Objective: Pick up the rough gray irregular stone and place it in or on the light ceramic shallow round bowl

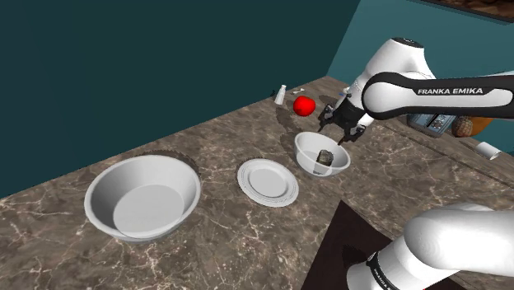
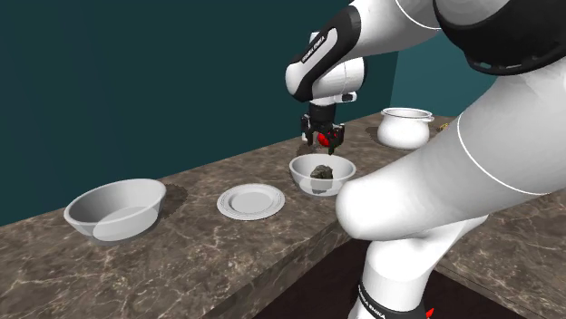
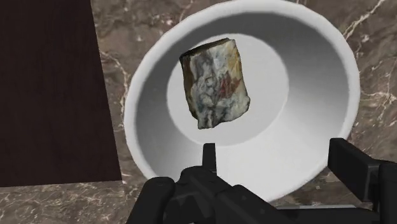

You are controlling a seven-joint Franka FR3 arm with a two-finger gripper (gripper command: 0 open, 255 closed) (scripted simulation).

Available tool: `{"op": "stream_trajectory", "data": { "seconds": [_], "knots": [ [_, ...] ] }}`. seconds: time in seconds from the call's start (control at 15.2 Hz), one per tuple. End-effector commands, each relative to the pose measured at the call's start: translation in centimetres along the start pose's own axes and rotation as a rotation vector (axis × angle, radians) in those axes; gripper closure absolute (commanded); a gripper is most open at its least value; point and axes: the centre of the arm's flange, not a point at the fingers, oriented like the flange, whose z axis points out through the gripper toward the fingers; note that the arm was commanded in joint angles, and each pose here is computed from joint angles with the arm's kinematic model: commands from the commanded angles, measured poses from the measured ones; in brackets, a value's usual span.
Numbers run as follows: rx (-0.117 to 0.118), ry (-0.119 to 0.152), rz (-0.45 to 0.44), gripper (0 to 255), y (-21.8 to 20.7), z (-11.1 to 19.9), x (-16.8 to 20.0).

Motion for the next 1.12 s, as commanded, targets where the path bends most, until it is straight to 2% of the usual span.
{"op": "stream_trajectory", "data": {
  "seconds": [0.0, 0.13, 0.2, 0.66, 1.06],
  "knots": [
    [-0.073, -0.030, -0.067, 0, 0.0, 1.7, -1.0],
    [-0.154, -0.064, -0.142, 0, 0.0, 3.6, -2.1],
    [-0.186, -0.076, -0.171, 0, 0.0, 4.3, -2.6],
    [-0.186, -0.076, -0.171, 0, 0.7, 8.0, -2.8],
    [-0.186, -0.076, -0.171, 0, 0.8, 8.3, -2.8]
  ]
}}
